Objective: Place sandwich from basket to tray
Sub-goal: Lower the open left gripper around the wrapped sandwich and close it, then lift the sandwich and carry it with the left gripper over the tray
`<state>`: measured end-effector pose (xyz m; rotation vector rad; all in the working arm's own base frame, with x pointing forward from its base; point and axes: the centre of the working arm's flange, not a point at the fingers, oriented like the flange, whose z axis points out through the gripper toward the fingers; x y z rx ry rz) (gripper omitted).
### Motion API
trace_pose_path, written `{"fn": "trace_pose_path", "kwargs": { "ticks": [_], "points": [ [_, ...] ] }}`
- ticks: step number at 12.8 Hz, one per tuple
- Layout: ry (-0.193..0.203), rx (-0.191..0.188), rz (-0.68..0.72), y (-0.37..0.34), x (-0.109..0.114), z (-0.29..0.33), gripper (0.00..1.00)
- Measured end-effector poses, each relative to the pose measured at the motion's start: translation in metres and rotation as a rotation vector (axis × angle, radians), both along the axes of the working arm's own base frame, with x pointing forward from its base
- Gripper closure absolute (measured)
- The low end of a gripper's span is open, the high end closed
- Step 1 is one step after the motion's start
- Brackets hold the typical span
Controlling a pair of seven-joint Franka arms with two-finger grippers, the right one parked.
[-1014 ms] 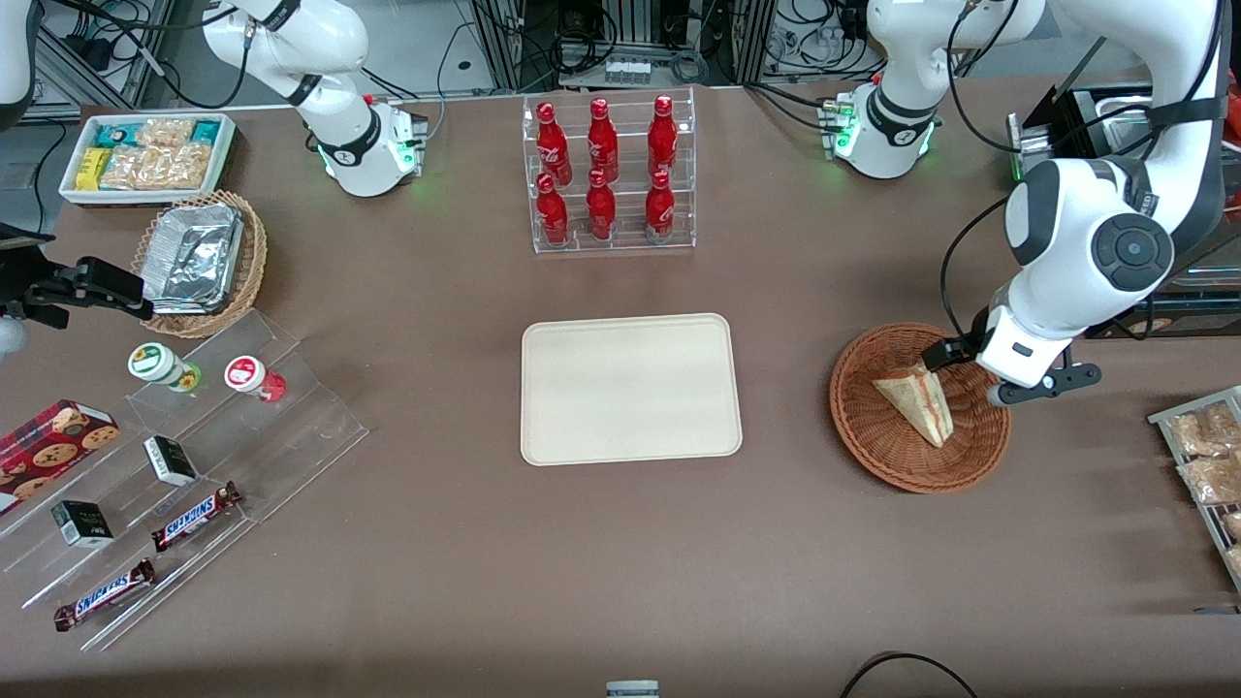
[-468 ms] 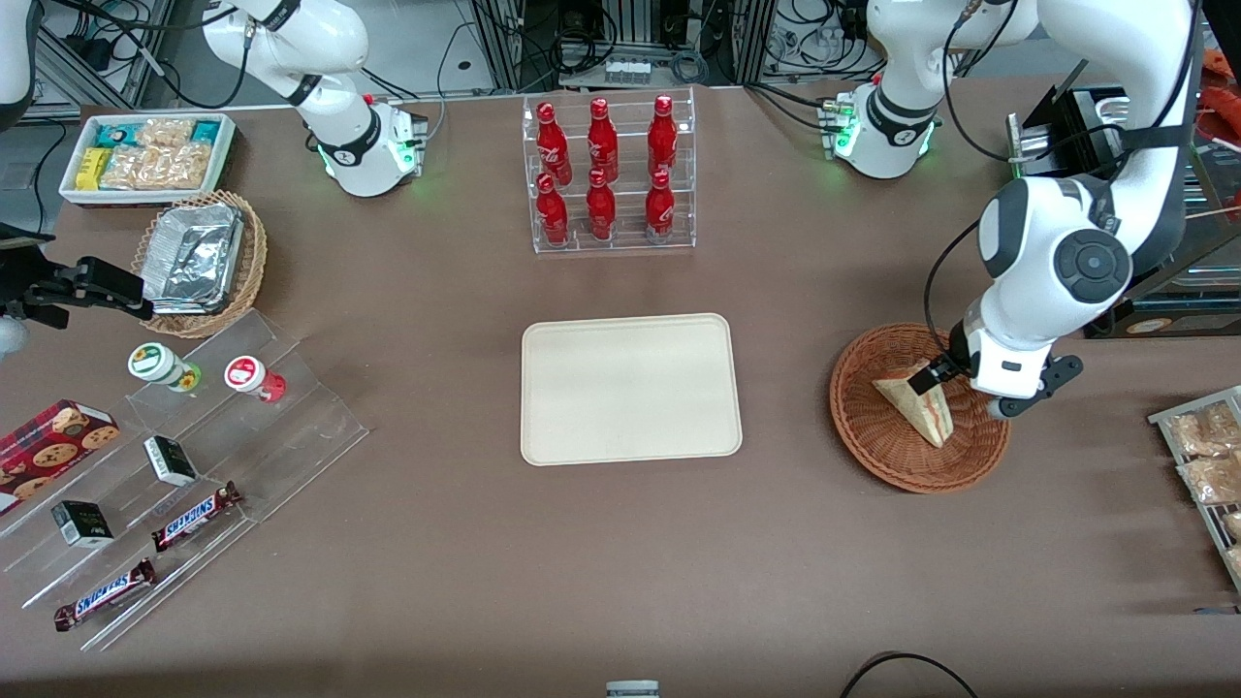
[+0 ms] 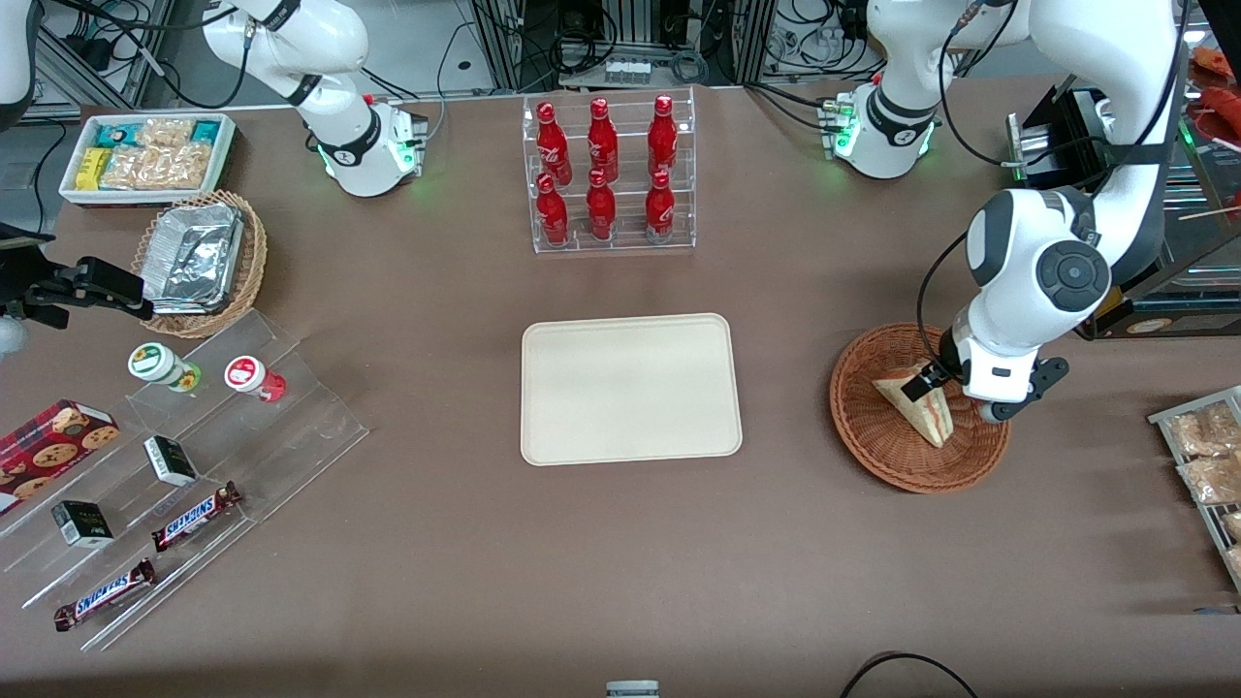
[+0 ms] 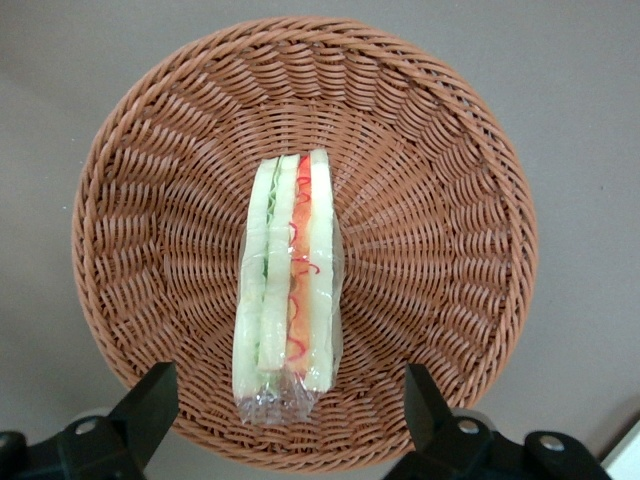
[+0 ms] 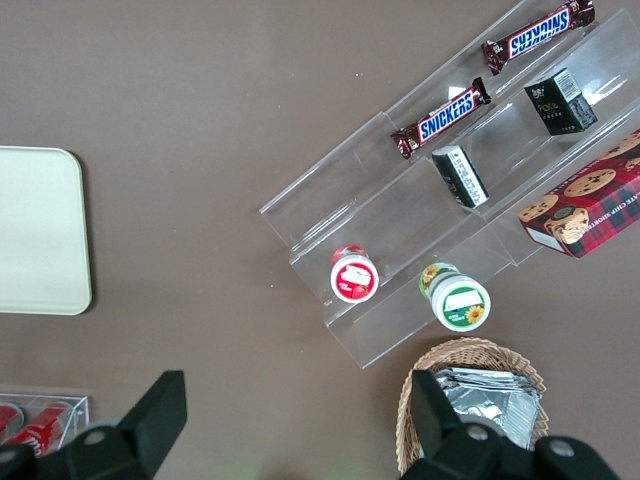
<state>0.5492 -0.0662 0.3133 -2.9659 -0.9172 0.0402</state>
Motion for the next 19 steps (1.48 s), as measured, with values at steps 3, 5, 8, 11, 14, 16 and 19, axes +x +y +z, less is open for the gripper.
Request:
{"fn": "trace_pose_path", "kwargs": {
  "ticks": [3, 5, 8, 11, 14, 16, 19],
  "points": [
    [-0.016, -0.004, 0.001, 0.000, -0.003, -0.022, 0.00],
    [-0.015, -0.005, 0.003, 0.000, -0.004, -0.033, 0.00],
    [-0.024, -0.007, 0.007, 0.002, -0.005, -0.050, 0.00],
    [-0.026, -0.008, 0.010, 0.003, -0.011, -0.064, 0.03],
    [-0.021, -0.007, 0.012, 0.003, -0.013, -0.066, 0.38],
    [-0.013, -0.005, 0.012, 0.004, -0.013, -0.061, 0.60],
    [0.026, 0.002, -0.019, 0.001, -0.008, -0.034, 0.70]
  ]
}}
